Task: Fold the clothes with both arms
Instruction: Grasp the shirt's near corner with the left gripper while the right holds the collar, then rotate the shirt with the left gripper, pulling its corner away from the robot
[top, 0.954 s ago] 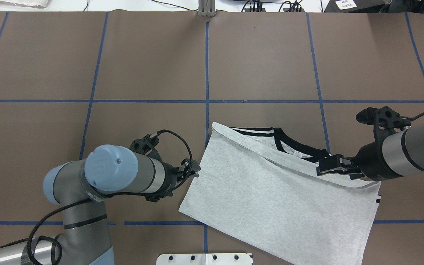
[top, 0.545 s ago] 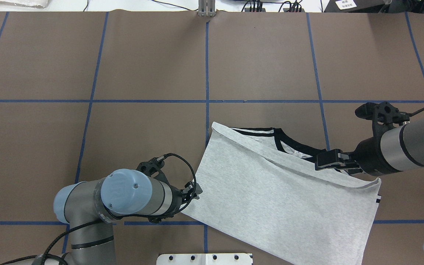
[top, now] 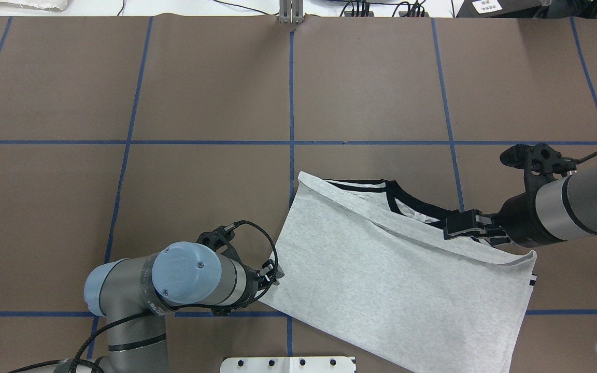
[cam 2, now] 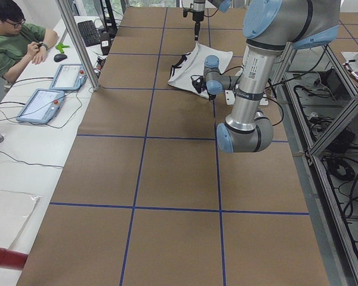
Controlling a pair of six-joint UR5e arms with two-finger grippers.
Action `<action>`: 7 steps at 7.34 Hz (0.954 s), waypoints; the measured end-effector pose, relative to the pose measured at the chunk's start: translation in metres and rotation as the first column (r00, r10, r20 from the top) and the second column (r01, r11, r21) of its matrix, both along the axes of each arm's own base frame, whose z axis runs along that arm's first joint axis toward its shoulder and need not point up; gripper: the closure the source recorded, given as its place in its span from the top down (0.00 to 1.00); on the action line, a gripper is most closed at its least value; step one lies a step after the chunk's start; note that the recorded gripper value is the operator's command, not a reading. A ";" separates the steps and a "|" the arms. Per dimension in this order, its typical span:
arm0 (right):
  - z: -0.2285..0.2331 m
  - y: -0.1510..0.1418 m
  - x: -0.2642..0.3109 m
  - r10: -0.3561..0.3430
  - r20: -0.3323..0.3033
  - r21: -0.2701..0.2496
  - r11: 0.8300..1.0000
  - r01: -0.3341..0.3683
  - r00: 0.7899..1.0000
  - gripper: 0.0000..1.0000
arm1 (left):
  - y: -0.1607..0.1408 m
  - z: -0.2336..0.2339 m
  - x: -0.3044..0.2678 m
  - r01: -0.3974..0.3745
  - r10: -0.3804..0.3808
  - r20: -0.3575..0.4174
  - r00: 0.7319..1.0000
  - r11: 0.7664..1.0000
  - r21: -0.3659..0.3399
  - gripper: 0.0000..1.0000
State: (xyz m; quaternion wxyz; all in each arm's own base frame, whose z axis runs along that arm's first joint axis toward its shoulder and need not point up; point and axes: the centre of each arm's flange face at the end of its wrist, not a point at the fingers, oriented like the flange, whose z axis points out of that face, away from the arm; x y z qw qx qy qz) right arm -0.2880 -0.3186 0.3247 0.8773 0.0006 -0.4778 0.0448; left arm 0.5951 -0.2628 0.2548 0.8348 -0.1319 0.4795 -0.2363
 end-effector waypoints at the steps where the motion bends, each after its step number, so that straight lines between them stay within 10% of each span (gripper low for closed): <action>1: 0.000 0.000 0.000 0.001 0.000 0.000 1.000 -0.001 1.000 1.00 | 0.000 0.000 0.000 -0.001 0.001 -0.001 1.000 1.000 0.001 0.52; 5: 0.001 -0.001 0.001 0.004 -0.003 -0.001 1.000 -0.004 1.000 1.00 | 0.001 -0.003 0.000 -0.004 0.004 -0.006 1.000 1.000 0.003 0.00; 7: 0.002 -0.001 0.001 0.005 -0.004 -0.002 1.000 -0.005 1.000 1.00 | 0.001 -0.005 -0.001 -0.004 0.004 -0.009 1.000 1.000 0.004 0.00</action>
